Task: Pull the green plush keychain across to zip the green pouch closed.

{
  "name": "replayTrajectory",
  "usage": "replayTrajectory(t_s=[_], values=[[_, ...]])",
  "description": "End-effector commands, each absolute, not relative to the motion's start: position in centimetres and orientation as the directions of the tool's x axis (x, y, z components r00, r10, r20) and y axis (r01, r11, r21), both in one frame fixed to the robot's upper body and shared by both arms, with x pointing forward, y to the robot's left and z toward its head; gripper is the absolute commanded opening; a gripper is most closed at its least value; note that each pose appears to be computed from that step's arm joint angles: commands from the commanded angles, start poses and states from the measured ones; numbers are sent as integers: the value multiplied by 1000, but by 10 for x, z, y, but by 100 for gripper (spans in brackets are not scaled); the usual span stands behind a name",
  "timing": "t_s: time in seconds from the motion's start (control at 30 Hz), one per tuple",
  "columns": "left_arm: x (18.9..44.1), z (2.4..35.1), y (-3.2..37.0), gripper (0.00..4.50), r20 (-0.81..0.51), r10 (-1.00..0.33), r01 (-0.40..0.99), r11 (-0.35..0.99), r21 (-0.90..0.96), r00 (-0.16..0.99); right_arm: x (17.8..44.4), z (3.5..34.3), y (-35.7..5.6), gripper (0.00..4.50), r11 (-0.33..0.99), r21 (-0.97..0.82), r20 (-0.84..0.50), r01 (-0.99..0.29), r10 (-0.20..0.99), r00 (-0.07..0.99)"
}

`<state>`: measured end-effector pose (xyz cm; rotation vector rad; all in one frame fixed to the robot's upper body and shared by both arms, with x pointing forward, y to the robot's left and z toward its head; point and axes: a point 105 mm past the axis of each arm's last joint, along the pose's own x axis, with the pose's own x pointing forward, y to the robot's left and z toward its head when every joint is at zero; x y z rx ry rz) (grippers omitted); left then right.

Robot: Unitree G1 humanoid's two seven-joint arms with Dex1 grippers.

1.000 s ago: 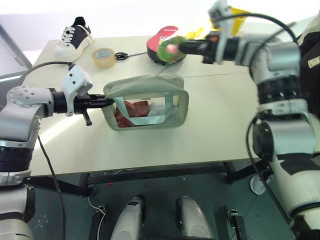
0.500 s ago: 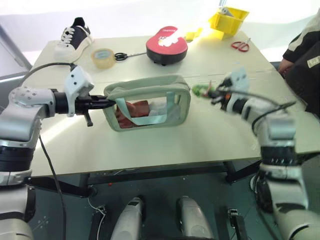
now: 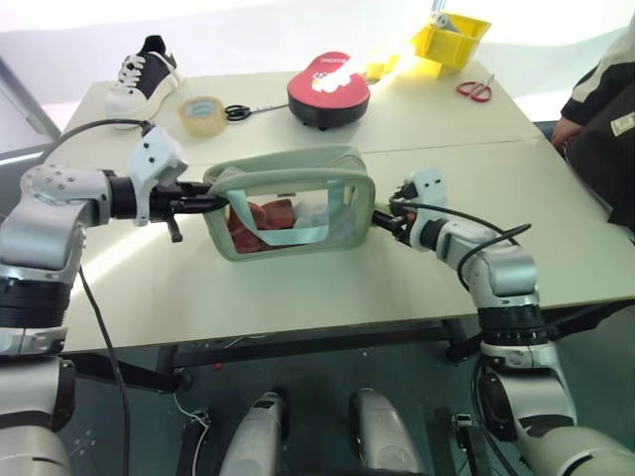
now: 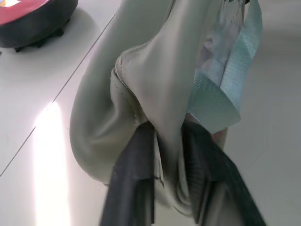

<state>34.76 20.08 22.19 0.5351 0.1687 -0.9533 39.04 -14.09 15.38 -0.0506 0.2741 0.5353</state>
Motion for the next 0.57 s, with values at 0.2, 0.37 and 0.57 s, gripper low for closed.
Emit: replayTrajectory(t_s=[0.2,0.37,0.57], values=[[343,254,221,448,-265,-714,751,541,379,648,369,231,-167,450,677,-204,-250,-707,663,706],[335,275,241,448,-236,-690,721,593,357,684,350,274,-167,450,507,-247,-240,-826,794,559],[334,297,265,448,-156,-627,636,685,357,763,328,317,-156,450,371,-226,-166,-900,896,411]])
